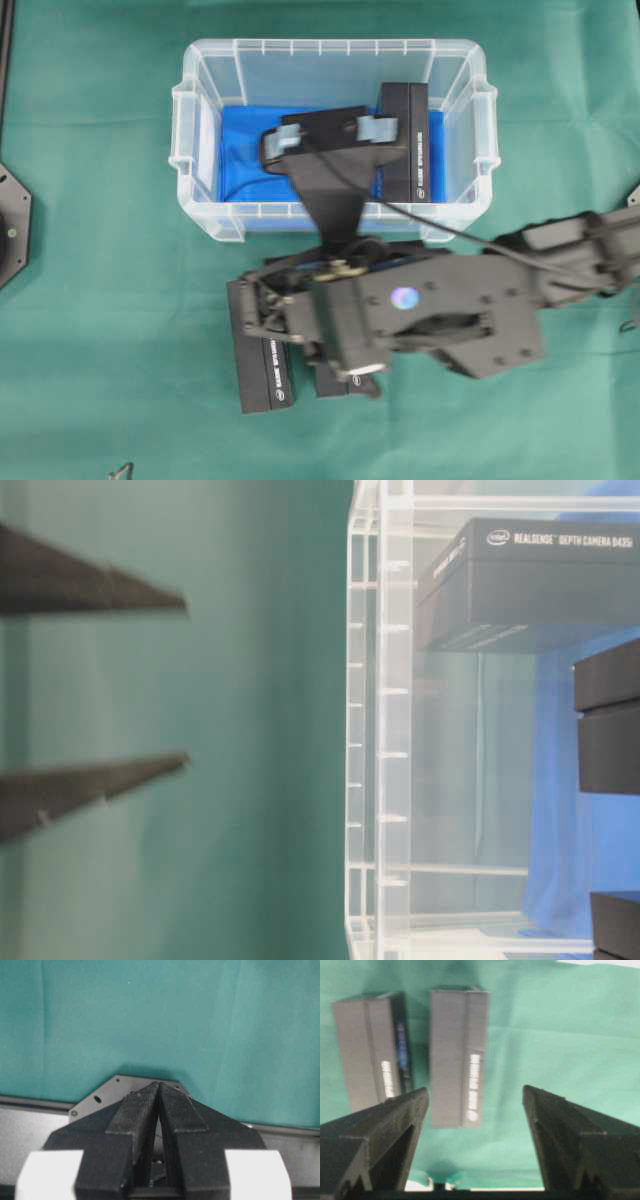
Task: Take the box out of the case with the right arm.
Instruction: 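Lower the box onto the tablecloth left of the first box and release, then withdraw the open right gripper to the right side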
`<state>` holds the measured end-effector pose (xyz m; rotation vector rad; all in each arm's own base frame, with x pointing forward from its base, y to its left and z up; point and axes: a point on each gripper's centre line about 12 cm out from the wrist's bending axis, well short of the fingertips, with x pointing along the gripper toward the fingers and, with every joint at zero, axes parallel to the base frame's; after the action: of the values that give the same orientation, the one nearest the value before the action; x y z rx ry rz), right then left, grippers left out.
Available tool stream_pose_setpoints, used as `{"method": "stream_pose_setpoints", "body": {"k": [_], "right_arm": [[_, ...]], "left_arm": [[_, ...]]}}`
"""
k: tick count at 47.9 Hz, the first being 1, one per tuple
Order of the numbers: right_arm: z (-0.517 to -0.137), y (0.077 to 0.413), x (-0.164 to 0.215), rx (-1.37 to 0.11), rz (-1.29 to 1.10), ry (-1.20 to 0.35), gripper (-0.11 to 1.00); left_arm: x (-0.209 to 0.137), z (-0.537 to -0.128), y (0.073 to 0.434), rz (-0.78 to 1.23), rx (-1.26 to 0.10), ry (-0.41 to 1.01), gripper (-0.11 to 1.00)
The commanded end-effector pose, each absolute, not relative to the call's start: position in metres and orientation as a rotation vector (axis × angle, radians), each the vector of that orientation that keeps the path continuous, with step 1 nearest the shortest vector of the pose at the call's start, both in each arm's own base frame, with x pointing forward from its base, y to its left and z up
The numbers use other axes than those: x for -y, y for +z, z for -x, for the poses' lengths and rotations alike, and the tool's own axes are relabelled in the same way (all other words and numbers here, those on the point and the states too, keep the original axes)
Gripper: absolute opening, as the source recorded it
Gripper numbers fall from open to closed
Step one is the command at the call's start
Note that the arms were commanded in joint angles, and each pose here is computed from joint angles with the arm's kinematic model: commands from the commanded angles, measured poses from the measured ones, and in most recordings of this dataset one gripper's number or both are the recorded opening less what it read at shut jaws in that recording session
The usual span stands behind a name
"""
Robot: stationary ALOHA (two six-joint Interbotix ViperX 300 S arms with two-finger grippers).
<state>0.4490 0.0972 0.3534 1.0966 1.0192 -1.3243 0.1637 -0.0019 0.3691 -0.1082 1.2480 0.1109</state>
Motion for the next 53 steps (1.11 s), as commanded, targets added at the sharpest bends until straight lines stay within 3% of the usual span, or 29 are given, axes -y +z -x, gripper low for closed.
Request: {"method": "stream_pose_setpoints", "body": {"k": [1, 37, 53], "right_arm": [[-0.422, 0.38, -0.093, -1.0, -1.113, -1.305, 0.77], [-0.256, 0.356, -0.083, -0.998, -1.203, -1.307, 0.77], [-0.229, 0.35, -0.073, -0.996, -1.192, -1.291, 0.77]], "left_arm": [[0.001, -0.165, 0.375, 0.112, -1.226, 0.114, 0.0], [0.001, -0.165, 0.372, 0.105, -1.234, 0.112, 0.0], [0.001, -0.162, 0.369, 0.105, -1.239, 0.112, 0.0]]}}
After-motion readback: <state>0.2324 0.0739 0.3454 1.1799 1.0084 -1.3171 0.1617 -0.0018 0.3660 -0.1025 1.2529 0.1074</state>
